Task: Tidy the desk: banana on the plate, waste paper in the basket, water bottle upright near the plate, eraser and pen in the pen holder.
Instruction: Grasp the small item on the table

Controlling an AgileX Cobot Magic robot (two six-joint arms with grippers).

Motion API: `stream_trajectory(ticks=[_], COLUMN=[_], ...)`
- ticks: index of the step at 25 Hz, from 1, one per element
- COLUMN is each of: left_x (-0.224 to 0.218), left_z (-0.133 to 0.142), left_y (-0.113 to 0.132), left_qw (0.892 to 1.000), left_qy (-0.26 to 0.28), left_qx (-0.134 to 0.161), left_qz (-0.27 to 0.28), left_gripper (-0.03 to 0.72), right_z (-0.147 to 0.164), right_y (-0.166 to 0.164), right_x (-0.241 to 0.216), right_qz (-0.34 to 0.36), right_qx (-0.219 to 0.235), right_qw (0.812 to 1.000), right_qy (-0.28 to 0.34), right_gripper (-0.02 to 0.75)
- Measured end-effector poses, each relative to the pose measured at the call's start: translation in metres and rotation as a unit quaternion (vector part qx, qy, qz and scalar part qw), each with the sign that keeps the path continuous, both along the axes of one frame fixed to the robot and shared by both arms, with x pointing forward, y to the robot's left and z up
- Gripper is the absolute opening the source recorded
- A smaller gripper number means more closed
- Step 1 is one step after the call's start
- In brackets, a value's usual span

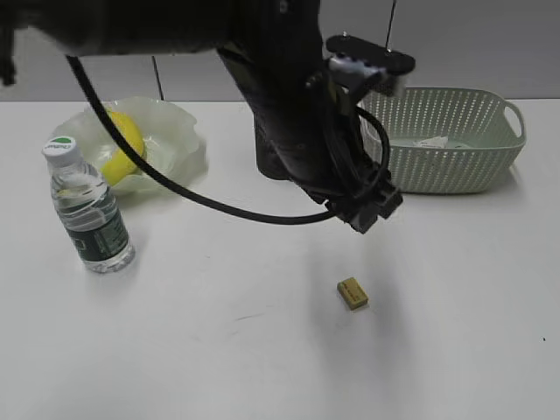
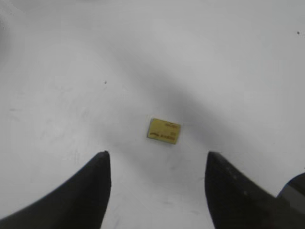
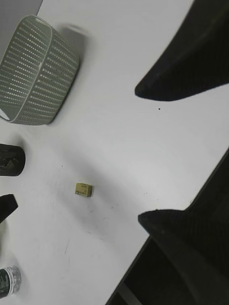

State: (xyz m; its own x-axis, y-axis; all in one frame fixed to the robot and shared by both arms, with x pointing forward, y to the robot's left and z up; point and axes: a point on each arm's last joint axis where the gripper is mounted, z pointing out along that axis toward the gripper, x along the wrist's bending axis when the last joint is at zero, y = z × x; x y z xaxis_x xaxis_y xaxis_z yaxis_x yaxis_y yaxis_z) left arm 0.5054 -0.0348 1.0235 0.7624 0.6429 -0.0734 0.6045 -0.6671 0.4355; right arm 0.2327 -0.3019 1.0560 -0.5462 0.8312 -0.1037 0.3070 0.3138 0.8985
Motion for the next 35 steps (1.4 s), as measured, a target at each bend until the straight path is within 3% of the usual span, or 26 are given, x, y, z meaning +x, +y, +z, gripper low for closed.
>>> stream_trajectory(ticks=[5,10,22,29,35], left_x=[-0.004,-0.006,-0.008,0.002,0.004], left_z=[-0.026,-0.053,-0.103,-0.115,-0.123], left_y=[-0.019,-0.027,-0.043,-0.054,-0.055], left_qw=[0.998,0.996,0.994,0.994,0.989], left_qy=[0.008,0.028,0.042,0.029,0.048], left_qx=[0.041,0.066,0.085,0.085,0.123], left_qz=[-0.038,-0.049,-0.059,-0.063,-0.069], left_gripper=[0.484,0.568,0.588,0.588,0.585], right_z=[0.000,0.000,0.000,0.000,0.000], right_y=[0.000,0.000,0.000,0.000,0.000], right_x=[0.000,0.000,0.000,0.000,0.000], right_qz=[0.000,0.000,0.000,0.000,0.000], right_qx=[0.000,0.000,0.000,0.000,0.000], right_qw=[1.000,1.000,1.000,1.000,1.000], right_qy=[0.000,0.000,0.000,0.000,0.000], right_gripper=[0.561,0.561,0.561,0.561,0.561])
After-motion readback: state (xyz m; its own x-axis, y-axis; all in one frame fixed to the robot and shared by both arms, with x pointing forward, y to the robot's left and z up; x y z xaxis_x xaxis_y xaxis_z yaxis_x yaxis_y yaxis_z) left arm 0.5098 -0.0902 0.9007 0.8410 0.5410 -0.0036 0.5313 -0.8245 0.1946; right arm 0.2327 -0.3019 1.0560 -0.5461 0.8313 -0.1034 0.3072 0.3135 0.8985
